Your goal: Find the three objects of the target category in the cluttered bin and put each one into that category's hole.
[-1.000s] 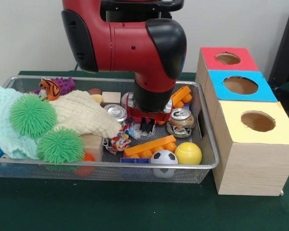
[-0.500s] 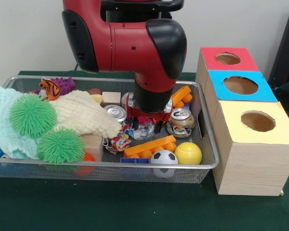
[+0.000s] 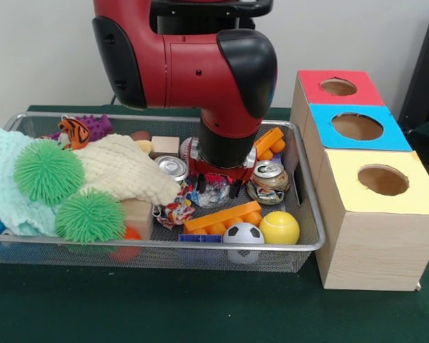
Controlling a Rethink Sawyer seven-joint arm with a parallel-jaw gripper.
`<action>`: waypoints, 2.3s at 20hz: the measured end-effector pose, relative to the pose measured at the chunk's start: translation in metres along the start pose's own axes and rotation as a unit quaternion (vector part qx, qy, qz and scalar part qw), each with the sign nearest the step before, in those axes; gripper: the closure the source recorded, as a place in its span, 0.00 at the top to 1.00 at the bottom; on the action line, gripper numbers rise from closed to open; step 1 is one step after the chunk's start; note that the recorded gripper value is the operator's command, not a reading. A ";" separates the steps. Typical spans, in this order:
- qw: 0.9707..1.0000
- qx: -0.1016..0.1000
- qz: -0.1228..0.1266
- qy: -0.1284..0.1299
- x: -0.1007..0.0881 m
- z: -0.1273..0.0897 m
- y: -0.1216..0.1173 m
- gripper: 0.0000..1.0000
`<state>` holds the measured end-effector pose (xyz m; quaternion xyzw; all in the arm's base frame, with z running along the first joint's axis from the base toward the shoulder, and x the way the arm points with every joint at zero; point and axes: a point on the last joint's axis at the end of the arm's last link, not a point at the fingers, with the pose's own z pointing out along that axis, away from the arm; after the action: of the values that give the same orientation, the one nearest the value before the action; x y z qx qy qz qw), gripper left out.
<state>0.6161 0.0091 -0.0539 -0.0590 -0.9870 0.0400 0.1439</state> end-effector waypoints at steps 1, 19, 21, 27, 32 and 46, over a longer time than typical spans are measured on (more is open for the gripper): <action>1.000 0.000 0.000 0.000 0.000 0.000 0.000 1.00; 1.000 0.002 -0.002 -0.004 -0.006 0.002 0.005 1.00; 1.000 0.004 -0.003 -0.006 -0.007 0.001 0.006 1.00; 1.000 0.019 -0.008 -0.012 -0.010 0.001 0.011 1.00; 0.999 0.040 -0.015 -0.011 -0.010 0.002 0.017 1.00; 0.997 0.073 -0.022 -0.001 -0.012 0.004 0.024 1.00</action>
<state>0.6293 0.0313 -0.0638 -0.0265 -0.9828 0.1083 0.1472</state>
